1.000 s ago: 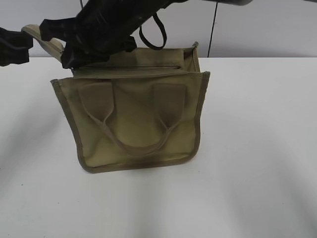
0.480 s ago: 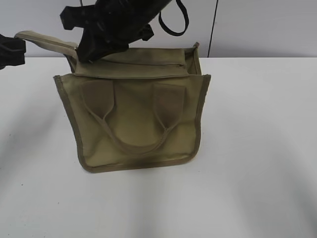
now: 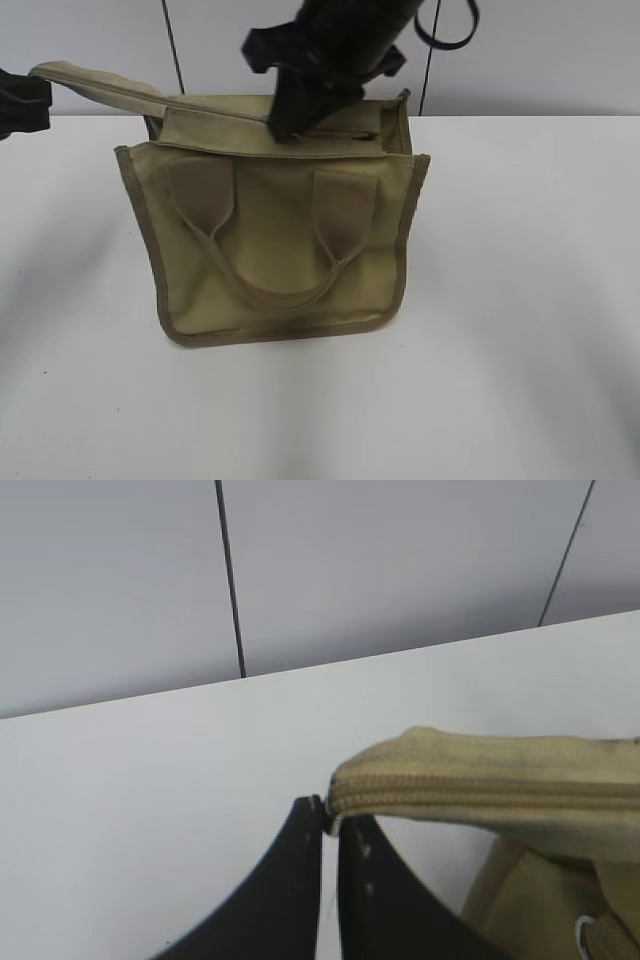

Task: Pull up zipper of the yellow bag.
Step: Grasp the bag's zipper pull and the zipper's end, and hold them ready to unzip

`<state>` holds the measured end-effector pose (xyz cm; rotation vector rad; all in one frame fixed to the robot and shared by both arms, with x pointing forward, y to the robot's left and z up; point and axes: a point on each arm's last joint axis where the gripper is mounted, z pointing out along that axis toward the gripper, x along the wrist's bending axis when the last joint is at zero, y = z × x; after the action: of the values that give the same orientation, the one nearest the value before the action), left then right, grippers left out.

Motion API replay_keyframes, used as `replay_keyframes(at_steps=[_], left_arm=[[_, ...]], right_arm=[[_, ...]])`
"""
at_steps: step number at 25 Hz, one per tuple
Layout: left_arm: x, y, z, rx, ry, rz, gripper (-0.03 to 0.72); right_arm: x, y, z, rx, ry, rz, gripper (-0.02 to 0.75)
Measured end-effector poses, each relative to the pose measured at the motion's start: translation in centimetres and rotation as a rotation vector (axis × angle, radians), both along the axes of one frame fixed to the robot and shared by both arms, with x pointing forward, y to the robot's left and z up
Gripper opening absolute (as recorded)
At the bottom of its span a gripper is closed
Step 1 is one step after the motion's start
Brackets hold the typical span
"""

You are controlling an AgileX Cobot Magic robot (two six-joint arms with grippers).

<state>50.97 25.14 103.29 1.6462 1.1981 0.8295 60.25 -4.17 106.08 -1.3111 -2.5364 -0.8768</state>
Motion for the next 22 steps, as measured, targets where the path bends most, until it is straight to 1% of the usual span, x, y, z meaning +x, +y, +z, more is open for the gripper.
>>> replay_keyframes(at_steps=[4,6,9,13,14,15,16,17,18,20,21,22], left_arm=[[0.0,0.1,0.0,-0.001,0.005,0.009,0.001],[0.0,0.2,0.0,-0.001,0.005,0.011,0.001],[0.0,0.2,-0.1,-0.002,0.007,0.013,0.001],[0.0,0.2,0.0,-0.002,0.006,0.012,0.000],[0.0,0.2,0.0,-0.002,0.006,0.012,0.001],[0.0,0.3,-0.1,0.001,0.011,0.017,0.007],[0.0,0.4,-0.2,0.005,0.020,0.026,0.023],[0.0,0.5,-0.3,0.010,0.029,0.034,0.053],[0.0,0.6,-0.4,0.018,0.044,0.046,0.094],[-0.1,1.0,-0.8,0.040,0.088,0.083,0.228],[-0.2,1.3,-1.1,0.049,0.122,0.116,0.300],[-0.4,1.6,-1.4,0.051,0.163,0.154,0.352]], right_arm=[[0.7,-3.6,0.4,-0.149,-0.011,-0.006,0.071],[1.3,-5.2,0.6,-0.191,-0.028,-0.029,0.071],[1.8,-6.9,1.1,-0.215,-0.041,-0.057,0.069],[1.3,-7.2,2.3,-0.204,-0.069,-0.060,0.081],[1.3,-7.2,2.4,-0.203,-0.072,-0.060,0.106],[1.3,-7.3,2.5,-0.208,-0.073,-0.060,0.156],[1.3,-7.5,2.6,-0.212,-0.076,-0.064,0.214],[1.3,-7.7,2.6,-0.213,-0.076,-0.066,0.296],[1.3,-7.8,2.7,-0.214,-0.077,-0.068,0.383],[1.3,-7.8,2.7,-0.214,-0.078,-0.069,0.517],[1.3,-7.8,2.7,-0.214,-0.078,-0.069,0.560],[1.3,-7.8,2.7,-0.214,-0.078,-0.069,0.582]])
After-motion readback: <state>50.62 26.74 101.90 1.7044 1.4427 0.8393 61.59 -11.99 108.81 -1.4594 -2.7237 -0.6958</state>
